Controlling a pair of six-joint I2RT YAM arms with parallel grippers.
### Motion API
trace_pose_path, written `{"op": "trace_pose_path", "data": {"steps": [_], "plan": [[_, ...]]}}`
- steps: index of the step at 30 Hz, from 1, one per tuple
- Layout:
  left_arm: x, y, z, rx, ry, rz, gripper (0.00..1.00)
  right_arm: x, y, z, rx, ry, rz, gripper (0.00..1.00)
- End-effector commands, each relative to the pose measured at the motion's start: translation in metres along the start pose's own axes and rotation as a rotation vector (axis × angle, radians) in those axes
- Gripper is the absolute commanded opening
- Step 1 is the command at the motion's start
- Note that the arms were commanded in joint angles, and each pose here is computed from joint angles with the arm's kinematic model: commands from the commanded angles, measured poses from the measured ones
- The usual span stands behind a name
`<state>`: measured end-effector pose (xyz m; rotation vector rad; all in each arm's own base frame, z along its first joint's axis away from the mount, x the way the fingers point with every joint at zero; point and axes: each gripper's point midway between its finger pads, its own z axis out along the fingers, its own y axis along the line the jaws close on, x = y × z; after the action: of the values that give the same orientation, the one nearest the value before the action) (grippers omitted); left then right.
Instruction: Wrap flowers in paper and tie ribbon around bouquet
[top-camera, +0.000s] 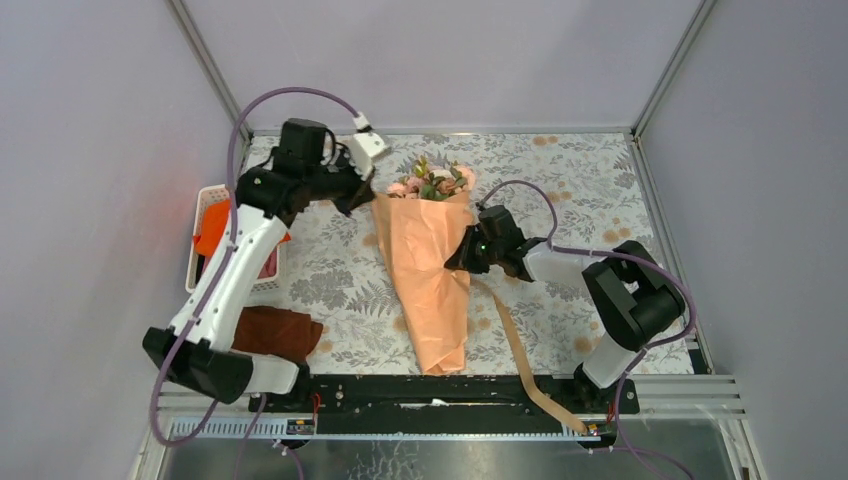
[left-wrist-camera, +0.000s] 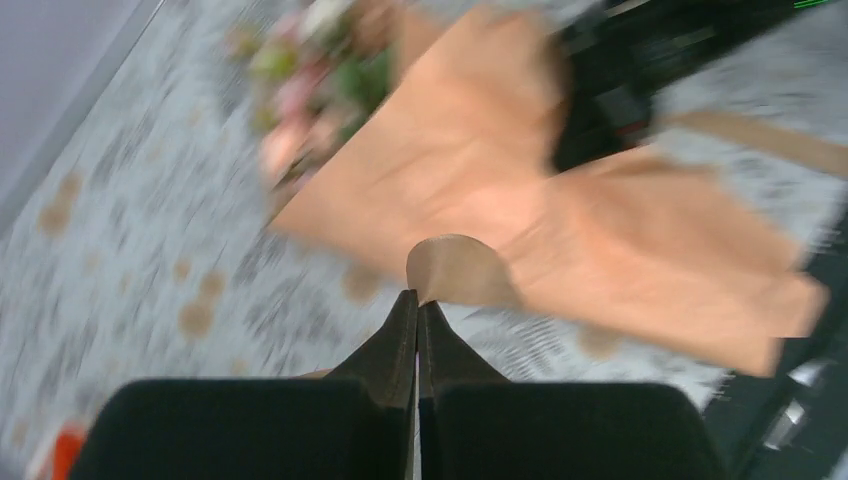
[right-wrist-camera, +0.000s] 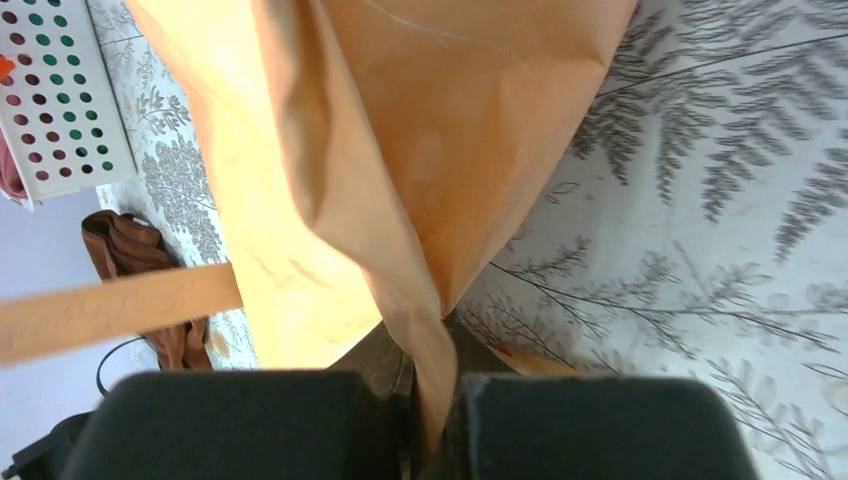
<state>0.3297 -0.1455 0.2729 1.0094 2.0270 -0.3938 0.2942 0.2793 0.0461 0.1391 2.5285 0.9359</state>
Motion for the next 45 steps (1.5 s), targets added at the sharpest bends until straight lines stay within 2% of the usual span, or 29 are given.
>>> {"op": "trace_pose_path", "data": {"steps": [1, 4, 8, 12, 15, 18, 22, 26, 30, 34, 37, 42, 45], "plan": [[-0.008, -0.118, 0.021, 0.403, 0.046, -0.021, 0.0, -0.009, 0.017, 0.015, -0.034, -0.094, 0.034, 0.0], [0.004, -0.145, 0.072, 0.474, 0.117, -0.077, 0.0, -0.007, 0.018, 0.013, -0.038, -0.116, 0.053, 0.0], [0.029, -0.13, 0.145, 0.421, 0.217, -0.225, 0.0, -0.005, 0.016, 0.011, -0.026, -0.108, 0.055, 0.0], [0.048, -0.114, 0.198, 0.36, 0.236, -0.316, 0.0, 0.001, 0.013, 0.009, -0.017, -0.085, 0.066, 0.0], [0.064, -0.111, 0.224, 0.336, 0.263, -0.363, 0.0, 0.007, 0.012, 0.005, -0.015, -0.065, 0.069, 0.11], [0.088, -0.108, 0.241, 0.302, 0.311, -0.384, 0.0, 0.011, 0.009, -0.003, 0.005, -0.049, 0.049, 0.33], [0.124, -0.107, 0.253, 0.269, 0.398, -0.401, 0.0, 0.011, 0.008, -0.019, 0.059, -0.013, -0.031, 0.51], [0.14, -0.111, 0.257, 0.273, 0.428, -0.411, 0.0, 0.017, -0.005, -0.05, 0.176, 0.043, -0.115, 0.62], [0.142, -0.113, 0.258, 0.28, 0.425, -0.414, 0.0, 0.02, -0.035, -0.095, 0.386, 0.072, -0.187, 0.7], [0.141, -0.114, 0.256, 0.287, 0.419, -0.413, 0.0, 0.049, -0.067, -0.13, 0.53, 0.18, -0.185, 0.72], [0.141, -0.114, 0.255, 0.282, 0.419, -0.411, 0.0, 0.08, -0.092, -0.141, 0.607, 0.309, -0.165, 0.72], [0.137, -0.112, 0.251, 0.277, 0.408, -0.4, 0.0, 0.123, -0.109, -0.135, 0.58, 0.462, -0.122, 0.68], [0.135, -0.111, 0.249, 0.268, 0.401, -0.392, 0.0, 0.142, -0.111, -0.129, 0.544, 0.507, -0.105, 0.61]]}}
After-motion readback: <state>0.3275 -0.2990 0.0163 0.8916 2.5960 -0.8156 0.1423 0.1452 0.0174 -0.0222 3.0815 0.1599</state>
